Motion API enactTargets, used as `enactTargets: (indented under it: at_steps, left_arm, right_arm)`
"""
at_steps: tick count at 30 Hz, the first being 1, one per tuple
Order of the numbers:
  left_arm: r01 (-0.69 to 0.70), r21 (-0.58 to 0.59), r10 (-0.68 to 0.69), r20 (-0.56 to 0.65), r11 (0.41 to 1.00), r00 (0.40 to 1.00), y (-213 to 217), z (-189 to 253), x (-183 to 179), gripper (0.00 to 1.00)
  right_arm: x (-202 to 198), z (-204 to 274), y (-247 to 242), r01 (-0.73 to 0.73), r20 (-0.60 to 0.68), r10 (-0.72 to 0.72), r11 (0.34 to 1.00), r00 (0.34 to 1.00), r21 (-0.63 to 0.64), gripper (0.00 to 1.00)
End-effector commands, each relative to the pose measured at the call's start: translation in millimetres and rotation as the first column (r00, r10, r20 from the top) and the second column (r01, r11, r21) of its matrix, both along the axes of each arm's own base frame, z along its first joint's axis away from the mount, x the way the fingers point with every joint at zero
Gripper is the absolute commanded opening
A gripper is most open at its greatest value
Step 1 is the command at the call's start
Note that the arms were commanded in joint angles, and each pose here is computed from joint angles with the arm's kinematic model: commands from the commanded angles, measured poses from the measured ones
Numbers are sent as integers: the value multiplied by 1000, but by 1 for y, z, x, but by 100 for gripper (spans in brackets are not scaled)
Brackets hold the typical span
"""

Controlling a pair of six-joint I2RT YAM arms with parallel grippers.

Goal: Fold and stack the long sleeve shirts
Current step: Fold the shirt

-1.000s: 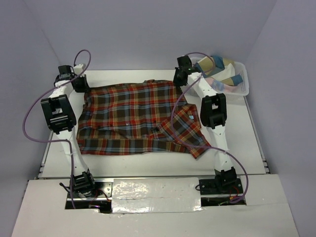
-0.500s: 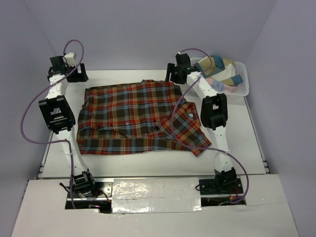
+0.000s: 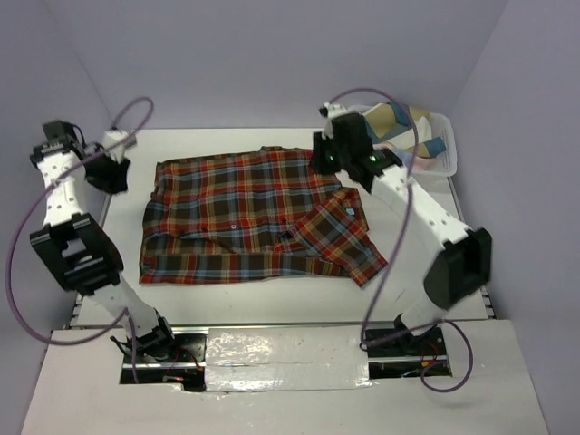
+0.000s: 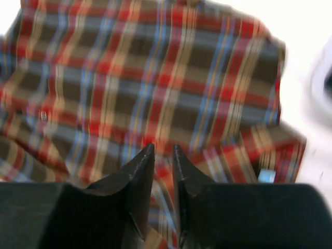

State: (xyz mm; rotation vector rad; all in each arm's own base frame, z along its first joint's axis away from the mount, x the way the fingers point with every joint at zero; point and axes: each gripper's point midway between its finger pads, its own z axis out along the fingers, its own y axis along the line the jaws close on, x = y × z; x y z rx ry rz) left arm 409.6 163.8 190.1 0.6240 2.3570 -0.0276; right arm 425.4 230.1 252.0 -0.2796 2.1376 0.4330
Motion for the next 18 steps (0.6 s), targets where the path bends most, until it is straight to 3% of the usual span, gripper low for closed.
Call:
enactTargets:
  at_steps: [1, 2, 3, 4, 5, 7, 10, 14, 18]
  left_arm:
    - [357, -100, -366, -402, 929, 839, -62, -87, -119, 51]
    - [376, -54, -364, -414, 925, 834, -65, -89, -128, 53]
    - [385, -28, -358, -436, 923, 826, -69, -98, -134, 57]
    - [433, -16, -385, -489, 901, 783, -81, -116, -150, 67]
    - [457, 46, -388, -454, 889, 802, -84, -116, -140, 73]
    - [480, 74, -397, -459, 874, 794, -96, -126, -138, 80]
    - [451, 97, -372, -429, 887, 824, -98, -130, -121, 82]
    - [543, 29, -457, -505, 839, 733, -109, -147, -142, 82]
    - [564, 96, -443, -516, 820, 733, -99, -164, -139, 83]
  right_arm:
    - [-40, -54, -29, 38, -113, -37, 999, 993, 7, 26]
    - [-49, -61, -35, 45, -124, -43, 999, 991, 11, 30]
    - [-57, -61, -41, 61, -122, -58, 998, 991, 17, 46]
    - [-70, -84, -51, 85, -184, -84, 996, 979, -1, 53]
    - [-75, -93, -59, 112, -214, -112, 994, 970, -9, 62]
    - [-88, -118, -81, 182, -308, -175, 983, 935, -8, 67]
    - [-104, -147, -108, 265, -395, -240, 964, 887, 7, 71]
    - [-117, -165, -134, 352, -422, -339, 935, 841, -49, 77]
    - [-122, -179, -146, 386, -452, -374, 920, 810, -68, 78]
